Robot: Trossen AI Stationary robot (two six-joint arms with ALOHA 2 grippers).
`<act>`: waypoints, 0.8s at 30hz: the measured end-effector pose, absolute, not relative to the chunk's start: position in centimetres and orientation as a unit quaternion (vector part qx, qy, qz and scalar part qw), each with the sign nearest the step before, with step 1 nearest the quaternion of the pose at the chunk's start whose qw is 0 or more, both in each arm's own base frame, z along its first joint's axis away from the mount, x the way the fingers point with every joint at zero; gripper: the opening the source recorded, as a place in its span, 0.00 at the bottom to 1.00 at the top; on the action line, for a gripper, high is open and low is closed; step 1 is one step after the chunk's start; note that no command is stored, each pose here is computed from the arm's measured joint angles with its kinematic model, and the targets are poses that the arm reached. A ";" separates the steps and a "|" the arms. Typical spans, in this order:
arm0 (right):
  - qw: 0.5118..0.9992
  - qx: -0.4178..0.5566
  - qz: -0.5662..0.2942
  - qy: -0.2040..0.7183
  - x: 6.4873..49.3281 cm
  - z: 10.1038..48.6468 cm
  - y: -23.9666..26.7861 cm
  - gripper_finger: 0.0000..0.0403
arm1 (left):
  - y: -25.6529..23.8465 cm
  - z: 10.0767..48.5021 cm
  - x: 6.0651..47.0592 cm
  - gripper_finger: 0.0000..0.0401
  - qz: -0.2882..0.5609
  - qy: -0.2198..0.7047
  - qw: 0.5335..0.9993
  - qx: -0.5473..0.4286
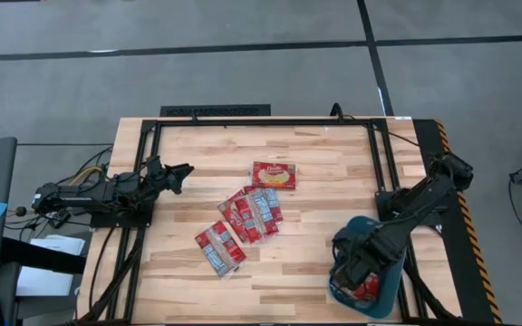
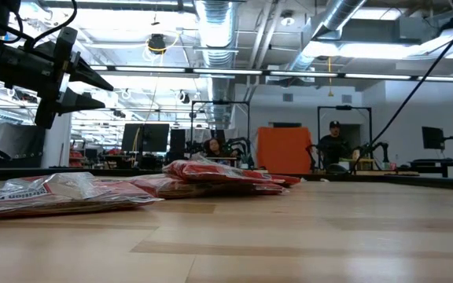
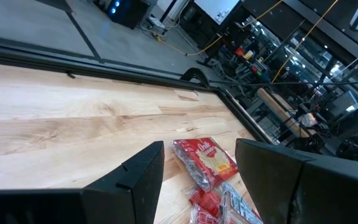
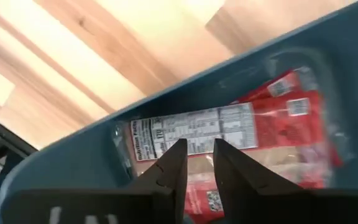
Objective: Sort popcorn bags into baskets
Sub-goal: Put the popcorn bag into the blue bin
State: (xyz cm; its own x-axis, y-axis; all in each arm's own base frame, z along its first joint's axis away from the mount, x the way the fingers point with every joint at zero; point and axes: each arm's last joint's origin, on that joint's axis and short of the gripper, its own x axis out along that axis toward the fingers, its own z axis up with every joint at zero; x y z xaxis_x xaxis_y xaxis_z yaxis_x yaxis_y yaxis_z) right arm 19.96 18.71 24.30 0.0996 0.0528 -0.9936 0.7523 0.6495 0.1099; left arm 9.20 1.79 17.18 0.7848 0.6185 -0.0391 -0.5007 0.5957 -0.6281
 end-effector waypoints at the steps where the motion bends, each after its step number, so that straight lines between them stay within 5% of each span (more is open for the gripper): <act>1: 0.667 0.329 -0.259 0.616 20.0 23.9 18.8 0.24 | 1.8 17.2 9.2 0.47 0.315 -0.092 0.889 -0.321; 24: 0.664 0.335 -0.212 0.634 19.4 21.0 19.3 0.23 | 1.8 17.2 9.2 0.47 0.315 -0.089 0.891 -0.313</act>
